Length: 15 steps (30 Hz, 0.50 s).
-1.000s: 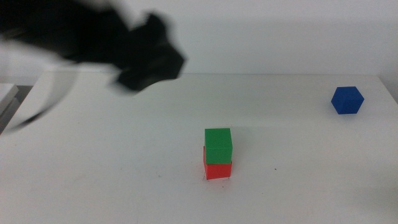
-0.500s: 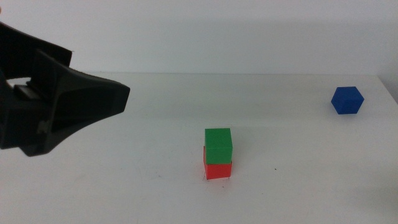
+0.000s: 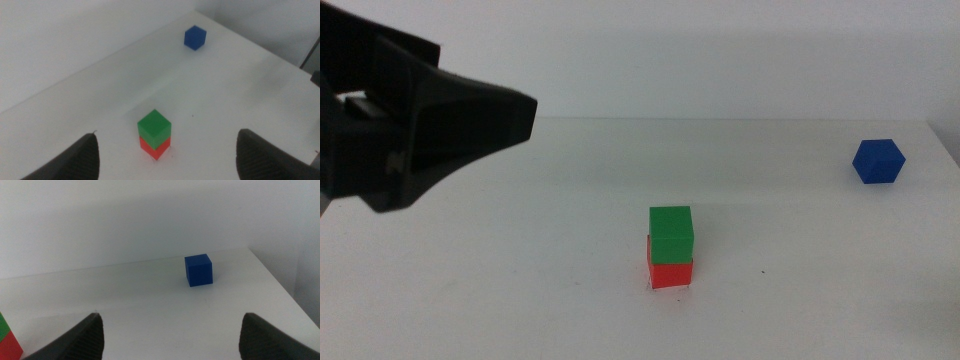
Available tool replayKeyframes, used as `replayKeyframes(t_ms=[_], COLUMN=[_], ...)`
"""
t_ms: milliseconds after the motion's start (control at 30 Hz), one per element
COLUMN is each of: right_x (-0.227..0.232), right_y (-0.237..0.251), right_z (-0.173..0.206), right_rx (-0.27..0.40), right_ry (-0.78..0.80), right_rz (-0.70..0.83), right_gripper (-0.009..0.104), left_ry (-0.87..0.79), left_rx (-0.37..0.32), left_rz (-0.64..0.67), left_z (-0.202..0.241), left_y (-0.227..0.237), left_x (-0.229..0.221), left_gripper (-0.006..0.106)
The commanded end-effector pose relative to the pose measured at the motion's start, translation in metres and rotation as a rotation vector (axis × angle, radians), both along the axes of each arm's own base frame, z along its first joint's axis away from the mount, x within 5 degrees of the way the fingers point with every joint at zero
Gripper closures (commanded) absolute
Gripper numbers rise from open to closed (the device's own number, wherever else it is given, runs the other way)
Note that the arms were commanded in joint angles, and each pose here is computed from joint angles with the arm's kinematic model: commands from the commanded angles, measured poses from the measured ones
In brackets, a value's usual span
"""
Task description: Stack red cubes first, then green, then blue cubes in a specific spot.
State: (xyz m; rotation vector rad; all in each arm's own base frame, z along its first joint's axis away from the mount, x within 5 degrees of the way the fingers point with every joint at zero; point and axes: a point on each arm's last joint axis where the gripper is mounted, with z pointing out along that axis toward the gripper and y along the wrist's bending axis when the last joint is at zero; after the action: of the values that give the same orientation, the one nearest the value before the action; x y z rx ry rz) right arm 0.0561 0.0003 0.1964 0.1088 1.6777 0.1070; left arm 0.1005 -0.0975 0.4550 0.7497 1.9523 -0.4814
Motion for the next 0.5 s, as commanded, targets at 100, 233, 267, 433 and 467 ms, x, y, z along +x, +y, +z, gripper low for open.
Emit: replayKeyframes(t_ms=[100,233,267,433,467], right_x=[0.0,0.0,0.0,0.002,0.006], right_y=[0.0,-0.001,-0.001,-0.001,-0.001], right_z=[0.0,0.004,0.004,0.051,0.063], right_rx=[-0.009,-0.043,-0.018,0.12,0.12], right_ry=[-0.012,-0.054,-0.058,0.011,0.079], right_rz=[-0.005,-0.006,-0.008,-0.029,-0.036], right_gripper=[0.002,0.002,0.002,0.002,0.002], left_ry=[-0.026,-0.026,-0.026,-0.026,-0.026], left_rx=[-0.021,-0.021,-0.021,-0.021,-0.021], left_rz=[0.005,0.005,0.005,0.005,0.005], left_z=[0.002,0.002,0.002,0.002,0.002], left_y=[0.001,0.001,0.001,0.001,0.001], left_x=[0.0,0.0,0.0,0.0,0.0], left_gripper=[0.007,0.007,0.007,0.007,0.007])
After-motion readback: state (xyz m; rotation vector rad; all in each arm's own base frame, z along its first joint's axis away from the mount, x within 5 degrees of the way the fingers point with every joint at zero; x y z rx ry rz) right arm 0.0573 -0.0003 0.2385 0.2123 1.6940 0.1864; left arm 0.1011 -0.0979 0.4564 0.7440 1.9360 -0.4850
